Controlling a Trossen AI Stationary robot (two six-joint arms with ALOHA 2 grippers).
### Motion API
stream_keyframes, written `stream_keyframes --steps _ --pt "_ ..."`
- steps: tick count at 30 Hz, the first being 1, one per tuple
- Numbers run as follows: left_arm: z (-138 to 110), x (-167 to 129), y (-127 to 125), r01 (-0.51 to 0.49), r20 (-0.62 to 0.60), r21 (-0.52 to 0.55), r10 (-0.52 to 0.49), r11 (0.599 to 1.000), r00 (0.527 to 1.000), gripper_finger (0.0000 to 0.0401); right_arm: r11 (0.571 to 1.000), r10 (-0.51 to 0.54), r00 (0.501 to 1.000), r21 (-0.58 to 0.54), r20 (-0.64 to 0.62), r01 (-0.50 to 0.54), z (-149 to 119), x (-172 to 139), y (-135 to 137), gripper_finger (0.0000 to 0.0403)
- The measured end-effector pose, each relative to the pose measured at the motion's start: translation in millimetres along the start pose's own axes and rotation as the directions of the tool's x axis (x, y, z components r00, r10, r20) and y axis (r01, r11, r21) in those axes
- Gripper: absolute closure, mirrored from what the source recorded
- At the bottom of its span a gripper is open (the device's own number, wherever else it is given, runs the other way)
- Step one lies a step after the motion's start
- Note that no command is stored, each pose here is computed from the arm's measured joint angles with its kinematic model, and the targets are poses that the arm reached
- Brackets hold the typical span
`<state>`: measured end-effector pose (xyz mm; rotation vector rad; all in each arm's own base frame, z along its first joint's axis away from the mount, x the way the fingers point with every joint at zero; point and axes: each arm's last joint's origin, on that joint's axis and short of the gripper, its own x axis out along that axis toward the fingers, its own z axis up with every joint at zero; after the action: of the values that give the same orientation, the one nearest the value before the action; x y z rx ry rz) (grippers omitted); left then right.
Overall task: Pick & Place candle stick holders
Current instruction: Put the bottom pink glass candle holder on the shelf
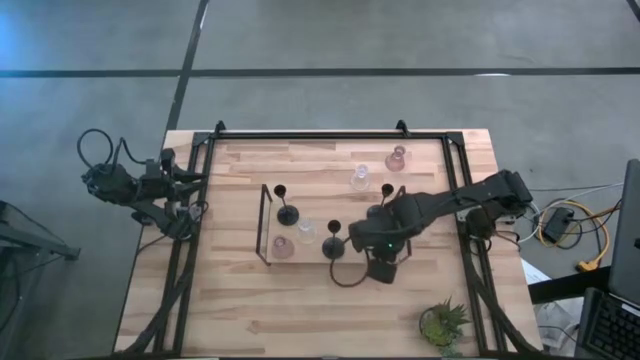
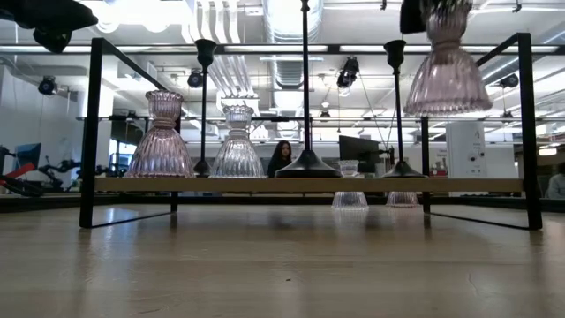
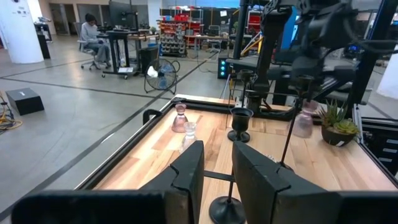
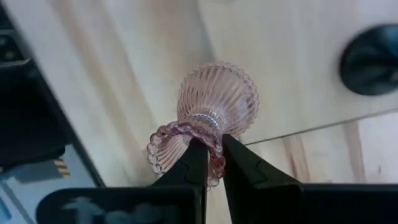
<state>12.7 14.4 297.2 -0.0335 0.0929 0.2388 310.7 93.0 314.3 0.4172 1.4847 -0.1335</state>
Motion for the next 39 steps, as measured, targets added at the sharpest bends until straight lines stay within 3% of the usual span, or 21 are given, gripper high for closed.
stream_keyframes --steps 9,19,39 --pt "0.0 0.0 0.0 0.0 0.0 0.0 0.0 1.0 1.0 0.0313 0.989 -0.087 0.996 0.125 0.028 0.083 -2.6 9.8 -13.1 0.0384" --pt "0.0 0.0 0.0 0.0 0.0 0.0 0.0 1.0 1.0 0.0313 0.963 -0.032 0.994 0.269 0.108 0.002 -14.5 20.5 -31.4 0.0384" --pt "0.0 0.0 0.0 0.001 0.0 0.0 -0.001 1.0 1.0 0.0313 0.947 -0.042 0.995 0.32 0.089 0.011 -15.5 41.6 -46.3 0.0384"
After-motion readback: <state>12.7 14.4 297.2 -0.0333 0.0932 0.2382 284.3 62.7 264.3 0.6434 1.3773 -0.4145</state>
